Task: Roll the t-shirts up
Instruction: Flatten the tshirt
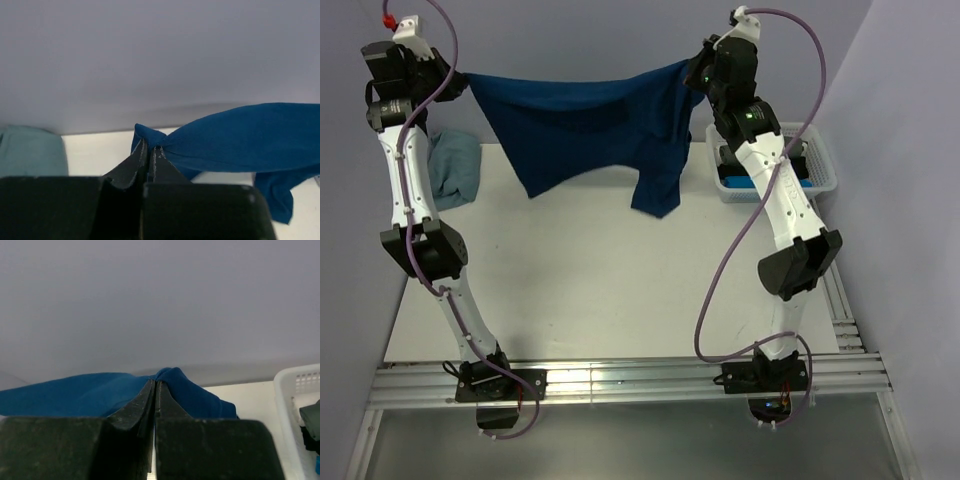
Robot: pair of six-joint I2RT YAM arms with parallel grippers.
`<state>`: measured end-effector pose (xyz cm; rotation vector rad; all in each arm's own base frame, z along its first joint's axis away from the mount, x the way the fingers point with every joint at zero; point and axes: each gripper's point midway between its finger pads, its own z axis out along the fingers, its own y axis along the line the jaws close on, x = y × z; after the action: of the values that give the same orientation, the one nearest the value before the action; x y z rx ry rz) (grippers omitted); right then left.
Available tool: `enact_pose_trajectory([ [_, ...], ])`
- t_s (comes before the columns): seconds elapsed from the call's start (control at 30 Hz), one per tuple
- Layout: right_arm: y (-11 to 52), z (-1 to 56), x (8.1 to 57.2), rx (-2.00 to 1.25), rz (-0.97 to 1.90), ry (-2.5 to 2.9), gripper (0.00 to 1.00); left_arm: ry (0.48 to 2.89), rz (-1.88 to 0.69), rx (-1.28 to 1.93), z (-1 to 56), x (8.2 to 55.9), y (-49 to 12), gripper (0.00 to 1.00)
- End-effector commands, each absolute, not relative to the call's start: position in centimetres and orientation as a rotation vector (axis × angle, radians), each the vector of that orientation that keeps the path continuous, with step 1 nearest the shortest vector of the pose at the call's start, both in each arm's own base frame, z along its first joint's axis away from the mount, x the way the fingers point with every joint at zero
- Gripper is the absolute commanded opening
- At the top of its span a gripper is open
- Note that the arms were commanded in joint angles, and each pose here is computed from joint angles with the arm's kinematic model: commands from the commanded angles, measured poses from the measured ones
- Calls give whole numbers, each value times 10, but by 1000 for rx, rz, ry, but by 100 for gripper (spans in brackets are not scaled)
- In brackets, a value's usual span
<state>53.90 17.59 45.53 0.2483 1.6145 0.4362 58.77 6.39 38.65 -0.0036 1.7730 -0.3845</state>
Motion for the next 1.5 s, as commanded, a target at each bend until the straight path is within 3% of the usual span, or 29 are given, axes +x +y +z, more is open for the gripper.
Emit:
enact_pose_trajectory([
  [0.0, 157, 557, 494, 220, 502, 1323, 0, 1530, -339, 29, 484, 562, 76, 0],
  [0.1, 156, 543, 493, 235, 502, 1356, 0, 1539, -293, 31, 488, 550, 85, 0],
  [0.23, 155, 512, 483, 288, 535, 1420, 0, 1696, -203, 76, 438, 537, 92, 0],
  [0.27, 155, 475, 486, 302, 518, 1494, 0, 1737, -183, 79, 424, 534, 95, 0],
  [0.4, 151, 419, 460, 377, 570, 1574, 0, 1991, -153, 122, 327, 502, 111, 0],
  [0.47, 154, 360, 450, 403, 565, 1690, 0, 2051, -123, 134, 308, 480, 114, 0],
  [0.5, 153, 354, 439, 429, 588, 1693, 0, 2144, -138, 154, 267, 463, 115, 0],
  [0.57, 160, 294, 421, 448, 576, 1808, 0, 2191, -103, 172, 250, 438, 117, 0],
  [0.6, 161, 283, 411, 461, 584, 1829, 0, 2272, -129, 165, 214, 419, 116, 0],
  [0.63, 163, 244, 399, 497, 578, 1902, 0, 2287, -97, 218, 209, 405, 115, 0],
  [0.93, 189, 115, 319, 612, 590, 2179, 0, 2546, -135, 389, 98, 306, 97, 0],
  [1.13, 183, 96, 310, 631, 503, 2235, 0, 2625, -178, 421, 69, 288, 93, 0],
  [1.47, 172, 101, 358, 616, 386, 2289, 0, 2617, -254, 320, 70, 334, 102, 0],
])
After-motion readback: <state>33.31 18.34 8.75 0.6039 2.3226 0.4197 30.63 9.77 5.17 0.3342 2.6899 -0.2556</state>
